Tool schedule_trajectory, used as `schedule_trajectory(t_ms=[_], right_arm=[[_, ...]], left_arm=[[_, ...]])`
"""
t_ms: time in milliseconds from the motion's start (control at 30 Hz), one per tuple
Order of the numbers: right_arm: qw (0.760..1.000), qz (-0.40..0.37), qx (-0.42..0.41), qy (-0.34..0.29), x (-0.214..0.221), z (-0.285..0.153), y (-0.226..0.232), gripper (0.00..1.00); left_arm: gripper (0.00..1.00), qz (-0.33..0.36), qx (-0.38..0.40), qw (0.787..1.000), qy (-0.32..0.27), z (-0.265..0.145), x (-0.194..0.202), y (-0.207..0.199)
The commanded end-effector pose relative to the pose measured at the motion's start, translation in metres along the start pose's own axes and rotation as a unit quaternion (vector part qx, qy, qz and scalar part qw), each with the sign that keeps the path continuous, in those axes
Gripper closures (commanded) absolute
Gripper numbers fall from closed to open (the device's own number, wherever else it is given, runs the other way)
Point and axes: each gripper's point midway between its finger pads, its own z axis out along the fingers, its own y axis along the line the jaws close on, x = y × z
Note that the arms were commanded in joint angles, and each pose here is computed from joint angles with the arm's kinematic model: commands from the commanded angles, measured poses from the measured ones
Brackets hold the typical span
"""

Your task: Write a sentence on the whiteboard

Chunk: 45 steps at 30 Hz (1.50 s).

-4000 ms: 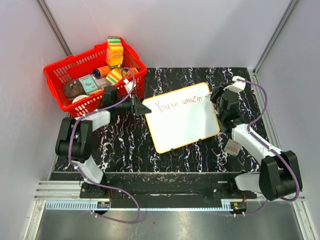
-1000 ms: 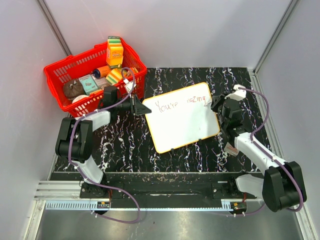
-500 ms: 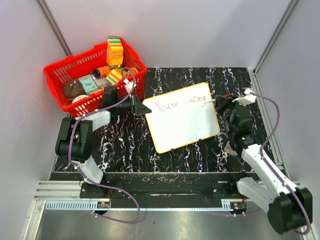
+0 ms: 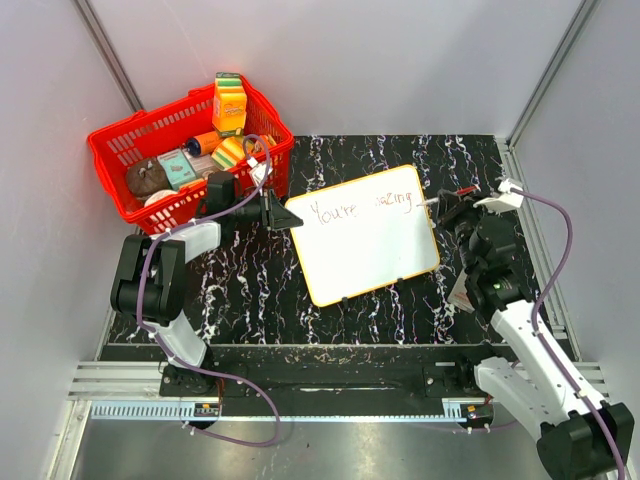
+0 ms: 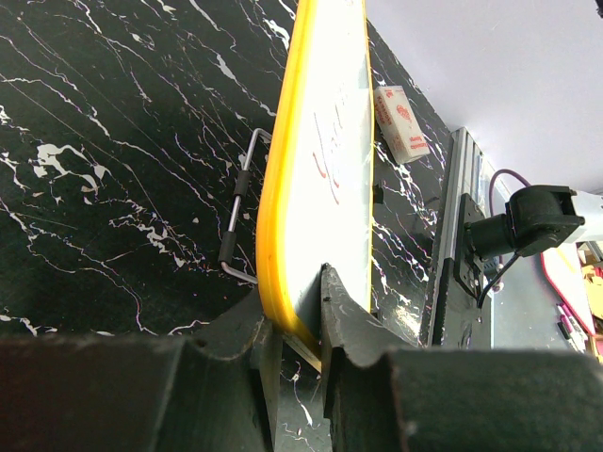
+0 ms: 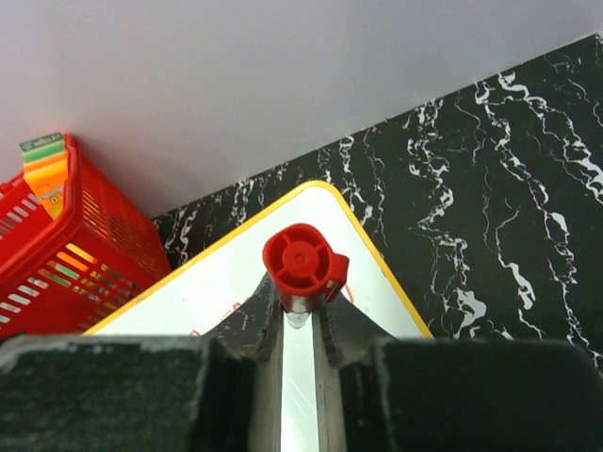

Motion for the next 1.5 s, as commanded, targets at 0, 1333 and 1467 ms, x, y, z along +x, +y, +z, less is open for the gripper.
schedule_trajectory(t_ms=[0,1333,1467], right_arm=[[1.0,-0.018,-0.019,0.012,-0.001,0.002,0.009,1.0],[0.96,-0.08,-0.243,0.117,0.132,-0.026,0.163,1.0],[0.957,-0.081,-0.253,0.116,0.137,-0.025,0.175,1.0]], left_arm=[[1.0,0.053,-0.019,0.998,0.04,0.015,0.038,0.017],[1.0,0.053,-0.021,0.997,0.044,0.016,0.039,0.018],[1.0,0.052,-0.021,0.997,0.044,0.016,0.039,0.018]])
